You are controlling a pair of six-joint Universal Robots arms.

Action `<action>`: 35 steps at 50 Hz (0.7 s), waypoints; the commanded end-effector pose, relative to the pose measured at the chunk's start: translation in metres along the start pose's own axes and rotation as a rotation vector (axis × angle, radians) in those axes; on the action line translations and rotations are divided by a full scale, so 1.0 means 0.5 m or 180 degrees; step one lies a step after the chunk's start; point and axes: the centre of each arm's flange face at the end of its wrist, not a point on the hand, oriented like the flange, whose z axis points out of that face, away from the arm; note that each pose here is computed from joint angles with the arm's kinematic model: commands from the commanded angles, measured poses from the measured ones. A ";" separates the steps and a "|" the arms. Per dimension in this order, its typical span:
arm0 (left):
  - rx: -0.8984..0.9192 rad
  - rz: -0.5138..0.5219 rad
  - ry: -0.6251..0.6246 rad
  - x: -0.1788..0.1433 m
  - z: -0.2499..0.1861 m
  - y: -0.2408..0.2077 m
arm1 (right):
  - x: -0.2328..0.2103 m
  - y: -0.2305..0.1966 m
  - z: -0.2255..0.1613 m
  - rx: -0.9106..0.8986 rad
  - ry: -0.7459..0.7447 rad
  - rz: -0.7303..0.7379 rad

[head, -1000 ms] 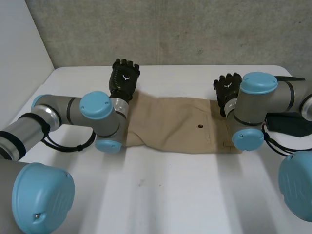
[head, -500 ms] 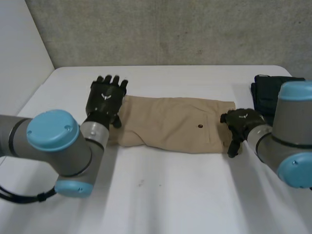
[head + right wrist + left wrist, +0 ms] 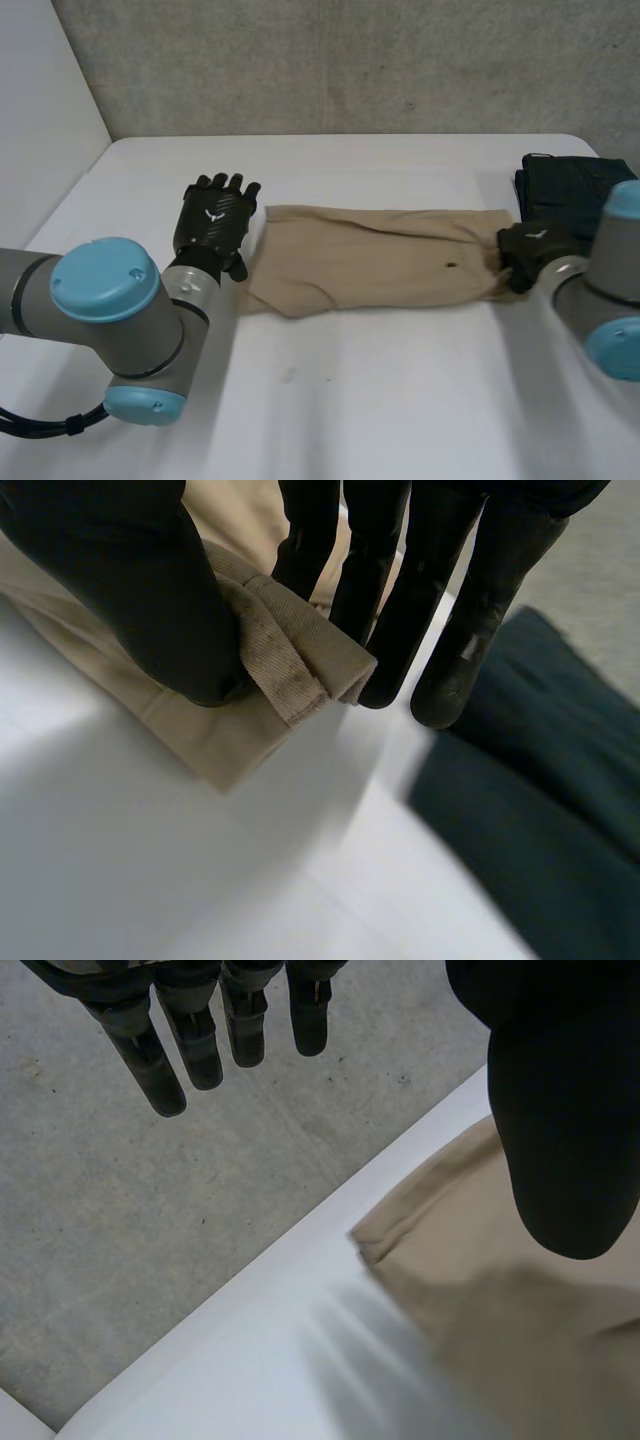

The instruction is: Fold the laundry.

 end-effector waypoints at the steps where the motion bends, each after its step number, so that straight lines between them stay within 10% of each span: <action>1: -0.0028 -0.0009 -0.0005 -0.014 -0.011 -0.021 | 0.114 -0.022 -0.021 -0.0090 0.0421 -0.0698; 14: 0.0143 -0.0210 -0.0076 -0.037 -0.009 -0.074 | -0.155 -0.235 -0.100 0.1360 -0.0430 -0.1587; 25: 0.0141 -0.0287 -0.0053 -0.049 0.010 -0.117 | -0.371 -0.167 -0.179 0.1640 -0.2087 -0.1776; 35: 0.0141 -0.0545 0.0121 -0.021 0.060 -0.137 | -0.210 -0.248 -0.147 0.1199 -0.1813 0.0189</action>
